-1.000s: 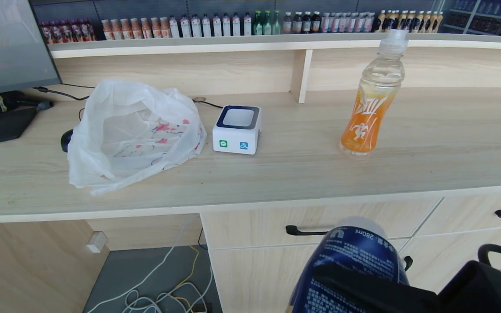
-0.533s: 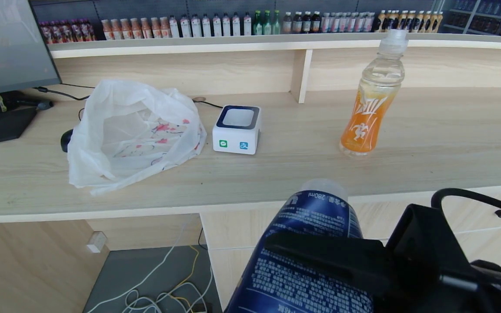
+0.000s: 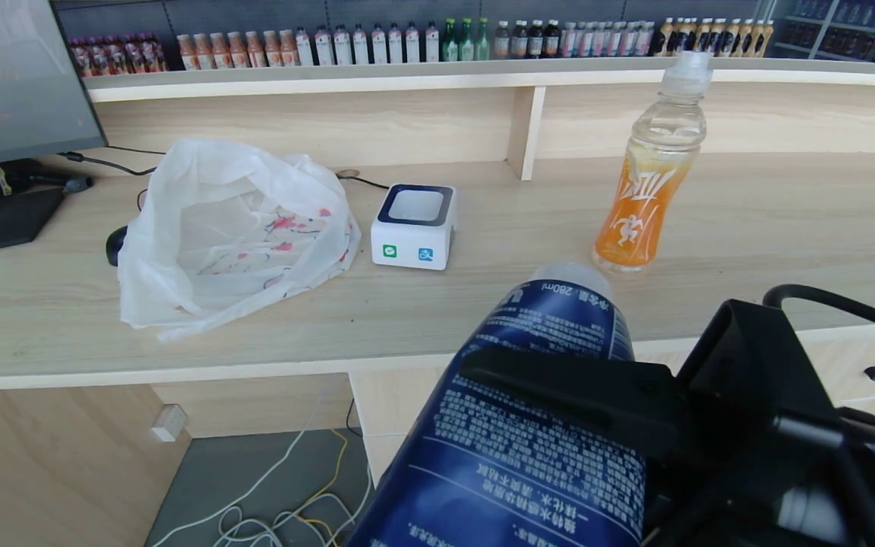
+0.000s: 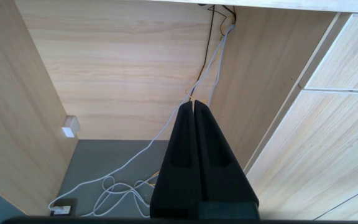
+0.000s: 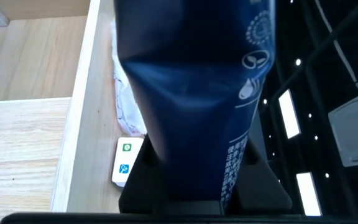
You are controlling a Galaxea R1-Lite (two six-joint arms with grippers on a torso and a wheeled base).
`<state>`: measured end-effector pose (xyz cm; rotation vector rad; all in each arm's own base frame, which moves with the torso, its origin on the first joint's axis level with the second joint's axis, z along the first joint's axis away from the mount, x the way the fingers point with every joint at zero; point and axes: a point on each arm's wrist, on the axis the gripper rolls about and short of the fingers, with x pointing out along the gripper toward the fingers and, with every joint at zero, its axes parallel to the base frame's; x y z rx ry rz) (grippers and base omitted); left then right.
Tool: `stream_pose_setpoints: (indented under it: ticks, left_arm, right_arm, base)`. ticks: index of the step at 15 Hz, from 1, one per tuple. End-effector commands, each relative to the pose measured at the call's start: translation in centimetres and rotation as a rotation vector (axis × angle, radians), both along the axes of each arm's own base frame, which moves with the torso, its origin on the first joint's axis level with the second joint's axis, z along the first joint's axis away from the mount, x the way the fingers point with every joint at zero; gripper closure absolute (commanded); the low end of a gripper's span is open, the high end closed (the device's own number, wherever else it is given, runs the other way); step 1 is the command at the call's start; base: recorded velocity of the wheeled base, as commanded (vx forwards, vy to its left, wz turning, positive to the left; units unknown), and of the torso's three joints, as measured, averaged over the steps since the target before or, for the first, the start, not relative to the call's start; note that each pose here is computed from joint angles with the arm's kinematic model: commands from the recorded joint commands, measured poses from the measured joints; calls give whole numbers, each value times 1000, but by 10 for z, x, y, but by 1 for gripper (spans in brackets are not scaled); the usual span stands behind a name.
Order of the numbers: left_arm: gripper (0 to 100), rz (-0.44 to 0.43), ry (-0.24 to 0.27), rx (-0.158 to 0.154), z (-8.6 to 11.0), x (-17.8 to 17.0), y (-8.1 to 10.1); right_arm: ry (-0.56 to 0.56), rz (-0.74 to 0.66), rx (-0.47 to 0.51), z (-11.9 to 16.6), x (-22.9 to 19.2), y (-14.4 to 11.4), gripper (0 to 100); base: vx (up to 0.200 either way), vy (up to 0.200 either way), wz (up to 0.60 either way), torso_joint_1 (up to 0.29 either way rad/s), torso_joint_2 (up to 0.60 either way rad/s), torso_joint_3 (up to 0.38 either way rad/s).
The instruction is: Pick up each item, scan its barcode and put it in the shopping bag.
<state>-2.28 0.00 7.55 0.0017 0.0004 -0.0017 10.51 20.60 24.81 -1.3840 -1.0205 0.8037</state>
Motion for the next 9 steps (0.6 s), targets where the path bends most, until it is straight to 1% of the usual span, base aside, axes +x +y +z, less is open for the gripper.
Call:
stream_pose_setpoints:
  ticks: [1, 5, 7, 9]
  left_arm:
    - [100, 0, 0, 0, 0, 0, 0]
    - [100, 0, 0, 0, 0, 0, 0]
    - [100, 0, 0, 0, 0, 0, 0]
    - [100, 0, 0, 0, 0, 0, 0]
  right_arm:
    - [0, -5, 3, 1, 0, 1, 100]
    - [-6, -18, 4, 1, 2, -4, 100]
    - [-41, -26, 10, 7, 2, -4, 100]
    - [-47, -22, 5, 6, 2, -1, 100]
  base:
    - [0, 0, 0, 0, 0, 0]
    - [0, 0, 0, 0, 0, 0]
    - [0, 0, 0, 0, 0, 0]
    - [0, 0, 0, 0, 0, 0]
